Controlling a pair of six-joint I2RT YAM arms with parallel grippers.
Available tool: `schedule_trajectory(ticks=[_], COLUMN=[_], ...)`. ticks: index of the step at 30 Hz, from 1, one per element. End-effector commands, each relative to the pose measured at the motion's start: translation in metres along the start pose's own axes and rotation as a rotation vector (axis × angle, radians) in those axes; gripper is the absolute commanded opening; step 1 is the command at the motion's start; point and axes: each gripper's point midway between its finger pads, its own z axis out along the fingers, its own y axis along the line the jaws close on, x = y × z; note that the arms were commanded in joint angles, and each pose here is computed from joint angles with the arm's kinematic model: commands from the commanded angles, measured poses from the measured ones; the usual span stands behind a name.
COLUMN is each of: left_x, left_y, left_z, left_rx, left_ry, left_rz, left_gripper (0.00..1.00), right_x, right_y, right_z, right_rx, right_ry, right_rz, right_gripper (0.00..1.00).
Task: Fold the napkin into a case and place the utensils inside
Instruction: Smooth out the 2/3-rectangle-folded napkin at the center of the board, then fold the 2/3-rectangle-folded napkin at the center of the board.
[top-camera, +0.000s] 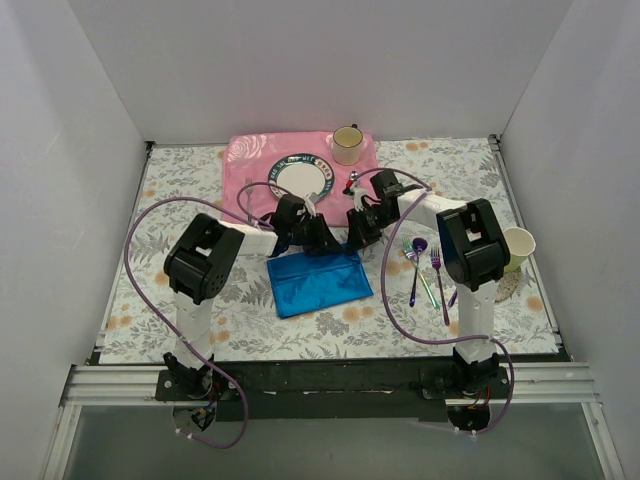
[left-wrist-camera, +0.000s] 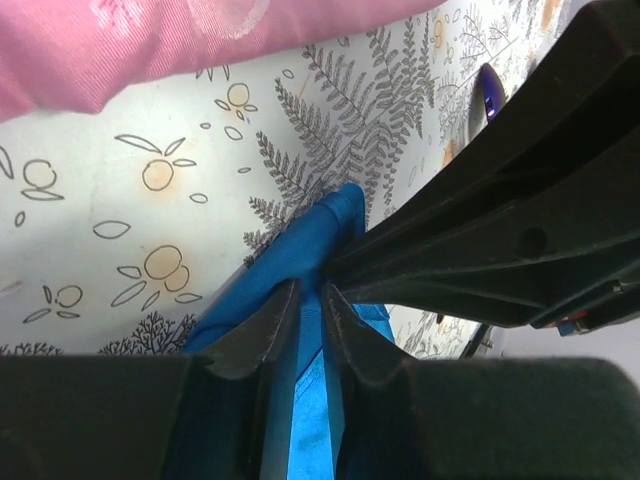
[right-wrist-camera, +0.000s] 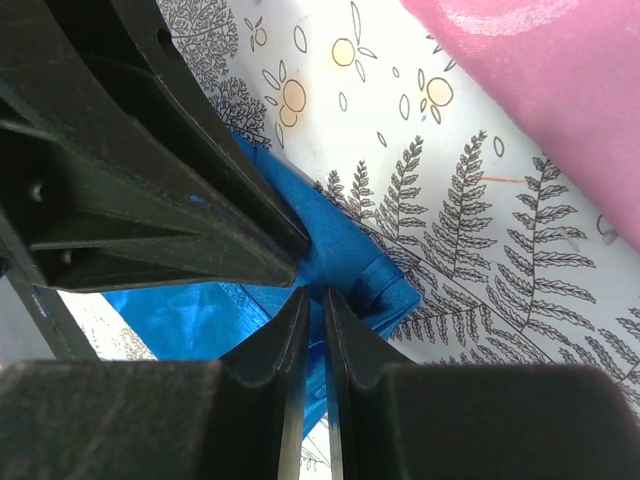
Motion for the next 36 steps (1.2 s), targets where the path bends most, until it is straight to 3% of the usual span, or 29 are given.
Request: schedule_trajectory(ticks=[1,9,14,16,21,23,27,28,32,36], left_x=[0.008,0.004,0.007,0.01,0.025,0.026,0.016,0.013,0.042,0.078], left_y=[0.001,-0.003,-0.035,-0.033,-0.016,-0.015,-0.037,-0.036,-0.042,-0.047], left_z=[-0.017,-0.053,-0.08,-0.081,-0.087,-0.092,-0.125,-0.128,-0.132,-0.121], left_rx=[0.034,0.104,0.215,0.185,0.118,0.119,0.142,0.106,0.027,0.034], left_ry=[0.026,0.069,0.068,0.084,0.151,0.15,0.057,0.032,0.04,0.062], left_rz=[0.035,0.147,0.33,0.406,0.418,0.489,0.845,1.015,1.366,1.543], left_gripper=[0.17,0.23,0.25,0.25,0.2,0.23,0.3,0.31,0.35,0.36], right_x=[0.052,0.064,0.063,0.06,0.055,0.05,0.048,0.048,0.056,0.056], right_y=[-0.035,-0.023,-0.021,-0.019,-0.015,-0.013,-0.008,-0.008,-0.012,-0.014], right_z=[0.003,0.001,0.0,-0.002,-0.005,-0.008,-0.01,-0.01,-0.006,-0.004], right_rx=[0.14,0.092,0.086,0.08,0.075,0.071,0.056,0.056,0.05,0.053], right_ry=[0.147,0.141,0.129,0.121,0.116,0.111,0.109,0.112,0.134,0.131], right_rz=[0.03,0.001,0.001,-0.002,-0.012,-0.022,-0.036,-0.035,-0.024,-0.028], right_gripper=[0.19,0.18,0.18,0.16,0.14,0.14,0.12,0.11,0.08,0.08])
